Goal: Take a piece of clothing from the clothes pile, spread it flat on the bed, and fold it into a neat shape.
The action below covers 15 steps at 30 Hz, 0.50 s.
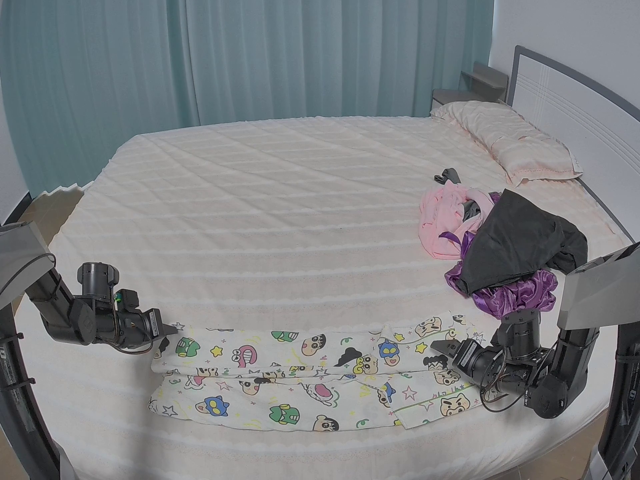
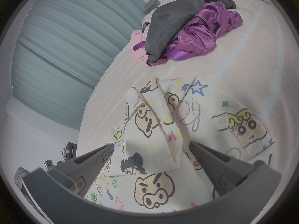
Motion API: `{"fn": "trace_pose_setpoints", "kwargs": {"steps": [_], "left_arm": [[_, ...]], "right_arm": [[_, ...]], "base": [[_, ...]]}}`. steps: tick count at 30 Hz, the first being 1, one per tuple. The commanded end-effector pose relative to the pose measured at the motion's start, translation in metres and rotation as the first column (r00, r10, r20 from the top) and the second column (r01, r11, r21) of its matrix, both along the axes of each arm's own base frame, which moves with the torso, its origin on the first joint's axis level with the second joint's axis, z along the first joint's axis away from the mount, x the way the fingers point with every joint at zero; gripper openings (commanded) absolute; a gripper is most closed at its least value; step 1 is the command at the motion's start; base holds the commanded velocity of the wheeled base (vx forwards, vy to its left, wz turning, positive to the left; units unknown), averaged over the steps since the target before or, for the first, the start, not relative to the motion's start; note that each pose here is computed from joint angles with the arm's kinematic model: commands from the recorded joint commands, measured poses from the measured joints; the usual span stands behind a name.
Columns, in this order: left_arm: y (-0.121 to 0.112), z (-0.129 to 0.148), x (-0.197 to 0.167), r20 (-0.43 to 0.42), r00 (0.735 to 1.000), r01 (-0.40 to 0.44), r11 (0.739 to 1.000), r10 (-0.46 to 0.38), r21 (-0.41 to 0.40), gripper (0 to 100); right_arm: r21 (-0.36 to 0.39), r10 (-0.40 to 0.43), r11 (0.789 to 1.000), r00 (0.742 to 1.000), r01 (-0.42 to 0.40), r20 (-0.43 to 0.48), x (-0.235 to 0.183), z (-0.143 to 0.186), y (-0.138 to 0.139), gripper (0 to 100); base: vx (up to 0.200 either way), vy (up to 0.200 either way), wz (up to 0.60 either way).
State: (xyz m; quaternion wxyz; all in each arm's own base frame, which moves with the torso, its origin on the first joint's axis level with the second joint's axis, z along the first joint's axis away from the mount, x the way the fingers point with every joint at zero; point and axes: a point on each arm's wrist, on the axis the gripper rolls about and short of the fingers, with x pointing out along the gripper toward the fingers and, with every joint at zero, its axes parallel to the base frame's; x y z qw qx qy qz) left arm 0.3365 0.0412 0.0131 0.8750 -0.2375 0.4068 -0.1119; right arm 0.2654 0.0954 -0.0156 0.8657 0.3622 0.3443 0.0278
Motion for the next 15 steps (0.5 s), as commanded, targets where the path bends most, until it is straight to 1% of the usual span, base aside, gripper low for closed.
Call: {"fn": "trace_pose_setpoints", "kwargs": {"steps": [1, 6, 15], "left_arm": [[0.001, 0.008, 0.002, 0.022, 1.000, -0.014, 1.000, 0.014, -0.005, 0], [0.002, 0.013, 0.008, 0.016, 0.997, -0.071, 0.996, 0.072, -0.061, 0], [0.003, 0.000, 0.010, -0.022, 0.997, -0.080, 0.995, 0.079, -0.064, 0]], "right_arm": [[0.000, 0.001, 1.000, 1.000, -0.001, -0.001, 0.000, -0.001, 0.000, 100], [-0.002, 0.001, 1.000, 1.000, -0.001, -0.004, 0.000, -0.001, 0.000, 100], [-0.002, 0.001, 1.000, 1.000, -0.001, -0.005, 0.000, -0.002, 0.000, 100]], "base": [[0.000, 0.000, 0.00], [0.000, 0.000, 0.00], [0.000, 0.000, 0.00]]}}
